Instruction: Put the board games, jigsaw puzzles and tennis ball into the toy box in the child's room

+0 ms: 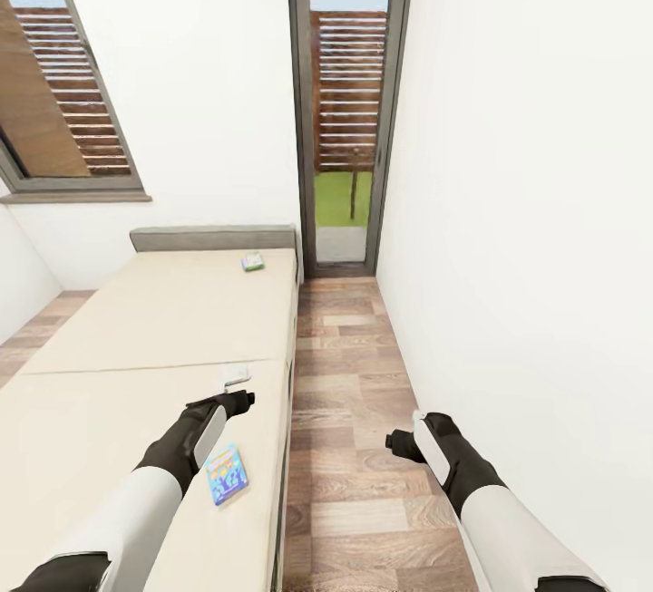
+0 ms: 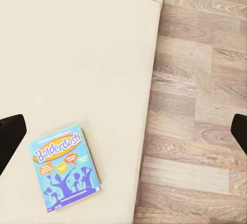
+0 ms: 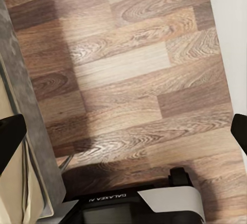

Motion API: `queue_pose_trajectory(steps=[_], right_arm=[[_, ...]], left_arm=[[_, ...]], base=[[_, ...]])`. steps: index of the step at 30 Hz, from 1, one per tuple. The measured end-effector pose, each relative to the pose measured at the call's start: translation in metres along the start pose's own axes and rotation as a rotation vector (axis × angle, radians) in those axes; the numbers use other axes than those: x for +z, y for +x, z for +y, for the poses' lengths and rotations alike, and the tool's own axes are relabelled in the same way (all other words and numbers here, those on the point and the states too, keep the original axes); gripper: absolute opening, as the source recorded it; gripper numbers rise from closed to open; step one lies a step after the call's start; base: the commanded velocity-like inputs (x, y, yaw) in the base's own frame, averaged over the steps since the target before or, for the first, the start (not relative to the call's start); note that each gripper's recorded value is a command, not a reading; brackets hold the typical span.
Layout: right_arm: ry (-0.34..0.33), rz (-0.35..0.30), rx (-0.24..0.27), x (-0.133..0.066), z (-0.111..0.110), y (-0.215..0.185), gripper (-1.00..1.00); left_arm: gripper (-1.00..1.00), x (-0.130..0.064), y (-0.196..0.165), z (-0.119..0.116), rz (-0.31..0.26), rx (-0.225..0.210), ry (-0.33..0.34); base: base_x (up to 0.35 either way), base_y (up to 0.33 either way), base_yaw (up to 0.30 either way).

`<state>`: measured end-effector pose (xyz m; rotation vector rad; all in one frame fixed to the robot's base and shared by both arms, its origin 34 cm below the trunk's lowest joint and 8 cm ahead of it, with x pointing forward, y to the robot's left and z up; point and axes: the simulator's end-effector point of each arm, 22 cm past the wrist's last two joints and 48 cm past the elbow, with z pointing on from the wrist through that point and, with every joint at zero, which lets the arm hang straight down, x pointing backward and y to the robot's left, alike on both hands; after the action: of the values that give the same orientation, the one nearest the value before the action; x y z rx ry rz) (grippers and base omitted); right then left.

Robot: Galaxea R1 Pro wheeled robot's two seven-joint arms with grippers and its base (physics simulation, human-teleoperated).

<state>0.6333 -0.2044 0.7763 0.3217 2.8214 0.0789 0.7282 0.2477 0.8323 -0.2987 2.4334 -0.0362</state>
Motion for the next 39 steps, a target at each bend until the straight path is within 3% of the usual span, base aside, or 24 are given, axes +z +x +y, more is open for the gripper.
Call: queue_pose_trajectory(steps=[39], right_arm=[[0.016, 0.062, -0.004, 0.027, -0.006, 0.025, 1.00]], left_arm=[[1.00, 0.023, 0.032, 0.010, 0.058, 0.007, -0.011]], base=[[0.000, 0.000, 0.000]])
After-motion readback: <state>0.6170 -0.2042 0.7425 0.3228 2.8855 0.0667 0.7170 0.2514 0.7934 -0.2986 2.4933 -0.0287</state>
